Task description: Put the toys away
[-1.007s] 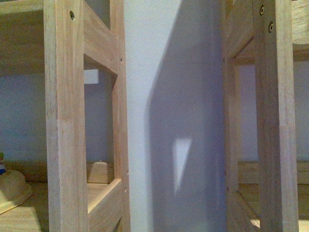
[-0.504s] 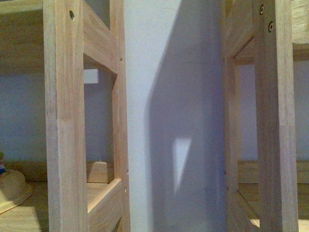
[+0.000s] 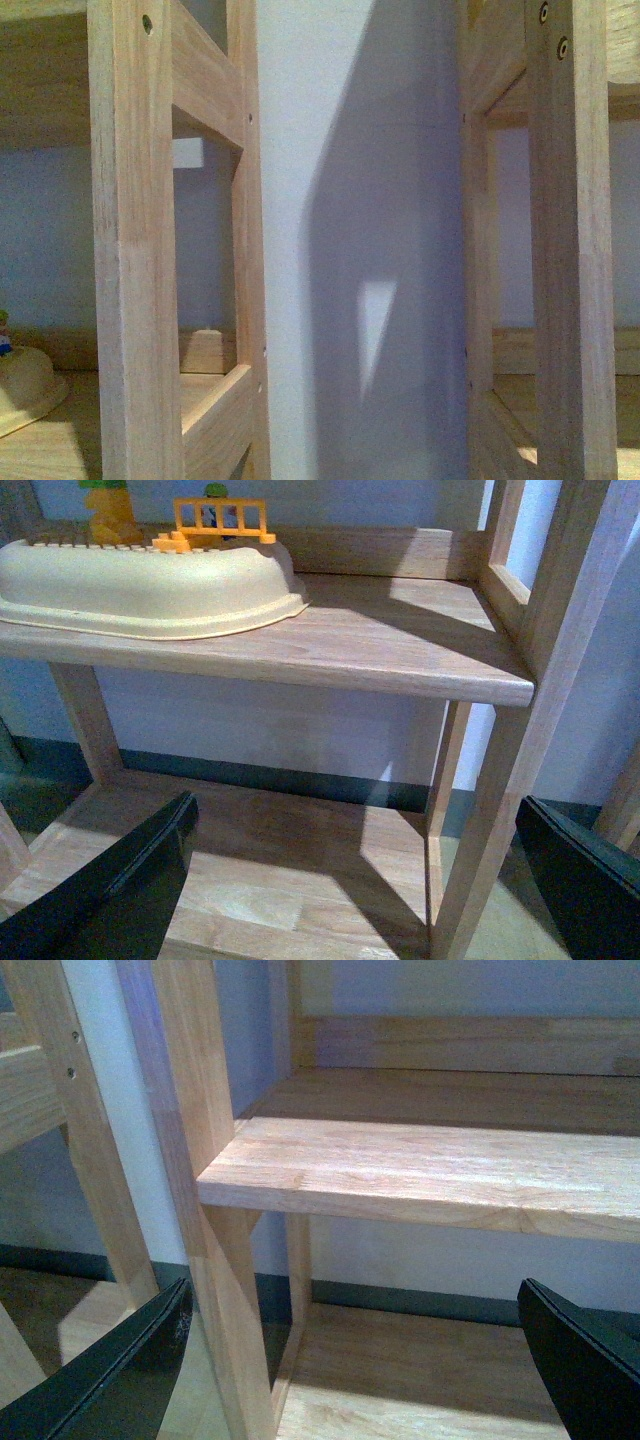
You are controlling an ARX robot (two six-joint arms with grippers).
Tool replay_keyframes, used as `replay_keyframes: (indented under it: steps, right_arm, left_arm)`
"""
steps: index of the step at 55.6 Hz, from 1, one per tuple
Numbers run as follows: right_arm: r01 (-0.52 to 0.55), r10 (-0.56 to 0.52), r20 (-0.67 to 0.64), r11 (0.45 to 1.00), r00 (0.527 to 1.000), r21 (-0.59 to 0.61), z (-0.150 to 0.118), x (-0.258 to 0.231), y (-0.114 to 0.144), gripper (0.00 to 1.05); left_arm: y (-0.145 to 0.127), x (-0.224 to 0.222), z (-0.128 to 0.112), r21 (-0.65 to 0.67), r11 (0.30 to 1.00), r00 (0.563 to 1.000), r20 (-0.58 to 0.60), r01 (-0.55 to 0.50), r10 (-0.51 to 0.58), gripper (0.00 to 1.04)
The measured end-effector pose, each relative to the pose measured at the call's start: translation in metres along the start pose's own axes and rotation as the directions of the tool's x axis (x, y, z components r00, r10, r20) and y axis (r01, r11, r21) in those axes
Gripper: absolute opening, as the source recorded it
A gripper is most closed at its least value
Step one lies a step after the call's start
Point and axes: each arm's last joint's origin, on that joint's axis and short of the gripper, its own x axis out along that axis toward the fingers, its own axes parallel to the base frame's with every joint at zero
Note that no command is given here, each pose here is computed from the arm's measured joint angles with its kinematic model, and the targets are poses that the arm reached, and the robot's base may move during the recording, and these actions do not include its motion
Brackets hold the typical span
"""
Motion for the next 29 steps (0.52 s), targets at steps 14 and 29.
replay_keyframes:
  steps: [14, 29]
  right_arm:
    - [0.000, 0.000, 0.000, 1.000, 1.000, 0.000, 0.0000, 0.0000, 0.0000, 0.98]
    - [0.000, 0.000, 0.000, 1.000, 1.000, 0.000, 0.0000, 0.0000, 0.0000, 0.98]
  left_arm:
    - [0.0000, 0.0000, 0.0000, 0.000, 1.000, 1.000, 0.000, 0.000, 0.000, 0.98]
    - [0.0000, 0.0000, 0.0000, 0.000, 1.000, 1.000, 0.000, 0.000, 0.000, 0.98]
